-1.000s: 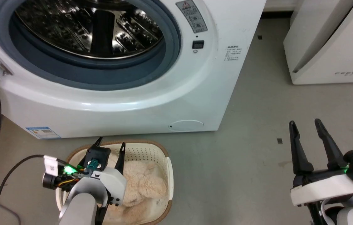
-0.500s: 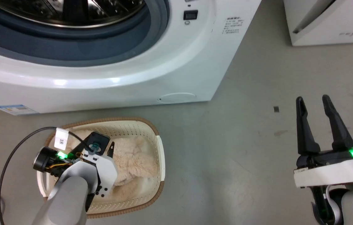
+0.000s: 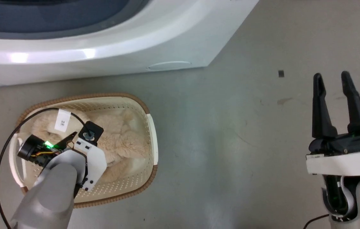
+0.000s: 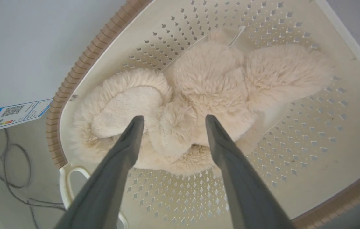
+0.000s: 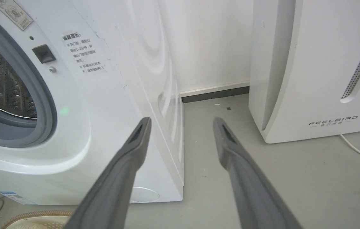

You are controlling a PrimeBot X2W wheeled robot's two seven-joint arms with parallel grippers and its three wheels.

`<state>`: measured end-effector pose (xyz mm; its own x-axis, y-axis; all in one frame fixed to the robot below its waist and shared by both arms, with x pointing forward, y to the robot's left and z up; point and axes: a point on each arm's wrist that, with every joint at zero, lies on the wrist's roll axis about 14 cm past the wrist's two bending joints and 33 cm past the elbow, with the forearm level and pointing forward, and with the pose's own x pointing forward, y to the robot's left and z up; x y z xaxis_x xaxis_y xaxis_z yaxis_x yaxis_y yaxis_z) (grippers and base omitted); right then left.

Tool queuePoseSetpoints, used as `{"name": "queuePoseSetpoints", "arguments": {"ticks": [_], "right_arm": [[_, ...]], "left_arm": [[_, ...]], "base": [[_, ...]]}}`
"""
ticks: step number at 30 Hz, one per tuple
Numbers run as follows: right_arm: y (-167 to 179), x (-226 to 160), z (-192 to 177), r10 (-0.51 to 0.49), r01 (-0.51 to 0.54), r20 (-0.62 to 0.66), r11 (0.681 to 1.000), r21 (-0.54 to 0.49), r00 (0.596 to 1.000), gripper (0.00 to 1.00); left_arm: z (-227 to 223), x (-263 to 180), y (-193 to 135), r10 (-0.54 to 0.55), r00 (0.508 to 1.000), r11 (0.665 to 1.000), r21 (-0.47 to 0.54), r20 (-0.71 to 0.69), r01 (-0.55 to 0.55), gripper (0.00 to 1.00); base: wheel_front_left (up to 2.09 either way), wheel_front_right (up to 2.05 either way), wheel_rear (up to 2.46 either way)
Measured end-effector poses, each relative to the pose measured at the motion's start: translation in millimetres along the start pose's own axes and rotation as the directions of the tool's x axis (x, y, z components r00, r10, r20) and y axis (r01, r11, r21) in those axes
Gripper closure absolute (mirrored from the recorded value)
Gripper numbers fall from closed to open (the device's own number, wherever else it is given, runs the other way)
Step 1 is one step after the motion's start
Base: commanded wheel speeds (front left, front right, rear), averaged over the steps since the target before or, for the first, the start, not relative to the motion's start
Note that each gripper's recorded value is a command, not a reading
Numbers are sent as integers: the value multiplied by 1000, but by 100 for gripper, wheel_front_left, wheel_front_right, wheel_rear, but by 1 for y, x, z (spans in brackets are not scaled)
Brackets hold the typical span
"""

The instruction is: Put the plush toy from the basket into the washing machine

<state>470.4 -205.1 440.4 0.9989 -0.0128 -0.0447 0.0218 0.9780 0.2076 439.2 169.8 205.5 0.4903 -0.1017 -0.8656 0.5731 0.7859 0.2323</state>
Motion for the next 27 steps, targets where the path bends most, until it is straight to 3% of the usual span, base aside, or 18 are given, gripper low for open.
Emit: {"name": "queuePoseSetpoints", "arguments": {"ticks": [17,25,26,27], "right_arm": [[-22,18,-50,-49,51,-62,999,21,997,0],[-29,27,-60,-61,63,-55,997,35,997,0],[-29,28,-61,-63,65,-56,997,37,996,0],[-30,28,-62,-65,67,-54,997,40,996,0]], "left_arm": [[-51,63,-18,-97,968,990,75,-233,117,0],[-68,79,-26,-129,946,986,63,-298,154,0],[-69,80,-26,-131,944,985,66,-304,158,65],[-70,82,-27,-133,942,985,68,-309,161,100]], "base": [[0,0,0],[0,0,0],[0,0,0],[0,0,0]]}}
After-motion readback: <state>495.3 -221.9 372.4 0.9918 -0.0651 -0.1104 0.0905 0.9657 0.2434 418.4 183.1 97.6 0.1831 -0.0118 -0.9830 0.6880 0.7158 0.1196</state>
